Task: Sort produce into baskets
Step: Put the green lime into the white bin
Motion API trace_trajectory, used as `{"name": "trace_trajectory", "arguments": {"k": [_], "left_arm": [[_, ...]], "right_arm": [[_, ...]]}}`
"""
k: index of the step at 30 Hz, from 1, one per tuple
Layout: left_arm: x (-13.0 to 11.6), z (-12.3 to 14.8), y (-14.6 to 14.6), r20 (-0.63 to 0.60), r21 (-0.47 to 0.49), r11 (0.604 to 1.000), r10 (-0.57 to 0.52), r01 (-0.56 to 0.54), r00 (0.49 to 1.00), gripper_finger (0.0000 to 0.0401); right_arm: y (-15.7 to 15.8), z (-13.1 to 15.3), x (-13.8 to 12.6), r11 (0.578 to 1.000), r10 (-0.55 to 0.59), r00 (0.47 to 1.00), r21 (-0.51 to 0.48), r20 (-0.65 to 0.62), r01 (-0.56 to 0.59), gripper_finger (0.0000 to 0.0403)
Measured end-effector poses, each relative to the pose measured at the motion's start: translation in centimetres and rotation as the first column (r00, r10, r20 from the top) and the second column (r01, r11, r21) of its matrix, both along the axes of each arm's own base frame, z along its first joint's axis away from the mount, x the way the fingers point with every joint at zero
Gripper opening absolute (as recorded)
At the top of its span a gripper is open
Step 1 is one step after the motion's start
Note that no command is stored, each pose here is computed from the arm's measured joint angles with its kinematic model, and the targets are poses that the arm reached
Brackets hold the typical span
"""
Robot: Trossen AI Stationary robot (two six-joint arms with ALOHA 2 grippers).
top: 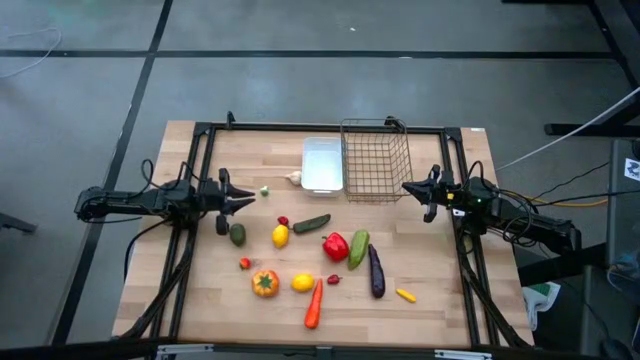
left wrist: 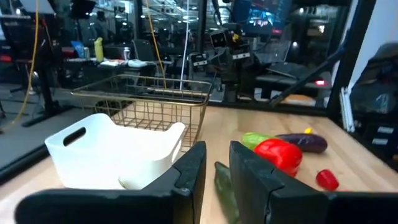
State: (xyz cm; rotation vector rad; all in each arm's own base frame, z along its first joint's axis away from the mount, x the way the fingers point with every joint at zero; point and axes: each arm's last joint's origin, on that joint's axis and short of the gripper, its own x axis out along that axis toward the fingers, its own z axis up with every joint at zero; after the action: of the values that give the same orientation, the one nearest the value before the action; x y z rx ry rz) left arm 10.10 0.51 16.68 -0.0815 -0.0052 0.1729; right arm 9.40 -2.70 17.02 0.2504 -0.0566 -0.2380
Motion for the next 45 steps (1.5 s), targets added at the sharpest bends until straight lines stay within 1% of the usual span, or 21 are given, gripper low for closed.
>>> {"name": "trace_trajectory", "arguments": {"k": [6,8,10,14,16,19,24,27,30,32,34,35,37,39,45], "left_arm": [[0.0,0.9,0.0,0.109,-0.088,0.996,0.001,0.009,0.994,0.0068],[-0.1,1.4,0.0,0.162,-0.120,0.993,0.003,0.017,0.987,0.0068],[-0.2,1.7,0.1,0.199,-0.169,0.986,0.035,-0.001,0.979,0.0068],[-0.3,1.9,0.4,0.240,-0.280,0.957,0.144,-0.074,0.960,0.0080],[-0.3,1.9,0.5,0.239,-0.317,0.942,0.188,-0.106,0.953,0.0098],[-0.4,1.8,0.6,0.241,-0.349,0.926,0.239,-0.145,0.941,0.0136],[-0.4,1.9,0.7,0.256,-0.413,0.902,0.250,-0.128,0.934,0.0203],[-0.4,1.9,0.7,0.269,-0.491,0.866,0.257,-0.097,0.928,0.0233],[-0.4,1.9,0.7,0.285,-0.568,0.821,0.266,-0.061,0.921,0.0251],[-0.4,2.0,0.7,0.293,-0.586,0.809,0.268,-0.049,0.918,0.0256],[-0.4,2.2,0.7,0.312,-0.590,0.806,0.268,-0.035,0.911,0.0257],[-0.5,2.3,0.7,0.316,-0.590,0.807,0.269,-0.033,0.910,0.0257],[-0.6,2.9,0.7,0.326,-0.569,0.822,0.266,-0.036,0.907,0.0255],[-0.8,3.9,0.7,0.349,-0.547,0.837,0.263,-0.033,0.899,0.0252],[-1.8,7.5,0.7,0.428,-0.541,0.841,0.262,0.013,0.865,0.0241]], "right_arm": [[0.0,0.0,0.0,1.000,0.000,1.000,0.000,0.000,0.000,0.0003],[0.0,0.0,0.0,1.000,0.000,1.000,0.000,0.000,0.000,0.0003],[0.0,0.0,0.0,1.000,0.000,1.000,0.000,0.000,0.000,0.0003],[0.0,0.0,0.0,1.000,0.000,1.000,0.000,0.000,0.000,0.0003],[0.0,0.0,0.0,1.000,0.000,1.000,0.000,0.000,0.000,0.0003],[0.0,0.0,0.0,1.000,0.000,1.000,0.000,0.000,0.000,0.0003],[0.0,0.0,0.0,1.000,0.000,1.000,0.000,0.000,0.000,0.0003],[0.0,0.0,0.0,1.000,0.000,1.000,0.000,0.000,0.000,0.0003],[0.0,0.0,0.0,1.000,0.000,1.000,0.000,0.000,0.000,0.0003],[0.0,0.0,0.0,1.000,0.000,1.000,0.000,0.000,0.000,0.0003],[0.0,0.0,0.0,1.000,0.000,1.000,0.000,0.000,0.000,0.0003],[0.0,0.0,0.0,1.000,0.000,1.000,0.000,0.000,0.000,0.0003],[0.0,0.0,0.0,1.000,0.000,1.000,0.000,0.000,0.000,0.0003],[0.0,0.0,0.0,1.000,0.000,1.000,0.000,0.000,0.000,0.0003],[0.0,0.0,0.0,1.000,0.000,1.000,0.000,0.000,0.000,0.0003]]}}
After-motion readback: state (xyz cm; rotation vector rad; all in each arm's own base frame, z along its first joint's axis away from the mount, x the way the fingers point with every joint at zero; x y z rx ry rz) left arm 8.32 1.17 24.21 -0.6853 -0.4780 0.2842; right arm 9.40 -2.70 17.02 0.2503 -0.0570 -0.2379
